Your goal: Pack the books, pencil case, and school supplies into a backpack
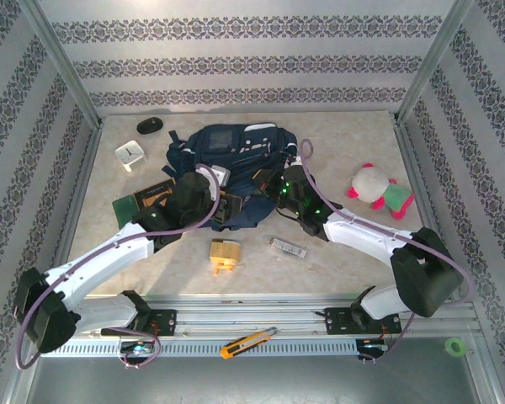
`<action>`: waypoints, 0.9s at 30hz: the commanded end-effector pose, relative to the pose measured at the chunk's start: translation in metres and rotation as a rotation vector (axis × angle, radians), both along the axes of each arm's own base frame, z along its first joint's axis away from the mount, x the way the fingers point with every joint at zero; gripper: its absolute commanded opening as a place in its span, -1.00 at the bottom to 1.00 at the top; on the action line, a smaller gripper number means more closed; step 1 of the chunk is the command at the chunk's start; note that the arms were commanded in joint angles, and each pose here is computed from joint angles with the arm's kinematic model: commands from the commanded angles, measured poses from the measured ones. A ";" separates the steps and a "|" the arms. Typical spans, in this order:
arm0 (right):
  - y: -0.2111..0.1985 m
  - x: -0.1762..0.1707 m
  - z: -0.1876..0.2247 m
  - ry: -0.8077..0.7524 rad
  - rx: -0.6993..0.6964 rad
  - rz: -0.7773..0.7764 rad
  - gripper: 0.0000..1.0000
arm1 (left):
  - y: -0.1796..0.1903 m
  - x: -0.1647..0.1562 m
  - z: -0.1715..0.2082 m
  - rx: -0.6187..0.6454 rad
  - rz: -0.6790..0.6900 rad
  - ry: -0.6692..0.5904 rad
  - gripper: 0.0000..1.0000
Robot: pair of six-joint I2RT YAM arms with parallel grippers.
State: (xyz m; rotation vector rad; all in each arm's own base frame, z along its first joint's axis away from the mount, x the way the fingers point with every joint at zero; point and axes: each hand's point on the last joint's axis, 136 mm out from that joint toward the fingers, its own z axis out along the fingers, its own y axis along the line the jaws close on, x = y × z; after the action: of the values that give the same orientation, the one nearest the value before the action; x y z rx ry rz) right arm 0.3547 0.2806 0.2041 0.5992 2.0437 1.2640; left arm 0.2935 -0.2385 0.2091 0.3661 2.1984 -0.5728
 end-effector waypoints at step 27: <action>0.018 0.001 0.073 -0.198 0.050 0.012 -1.00 | -0.036 0.023 -0.029 0.002 0.076 0.068 -0.74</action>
State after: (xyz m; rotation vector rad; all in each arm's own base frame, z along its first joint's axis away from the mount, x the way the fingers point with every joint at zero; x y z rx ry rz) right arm 0.3528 0.2896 0.2153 0.5512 2.0286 1.2360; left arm 0.3096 -0.2672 0.1617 0.2935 2.3239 -0.5276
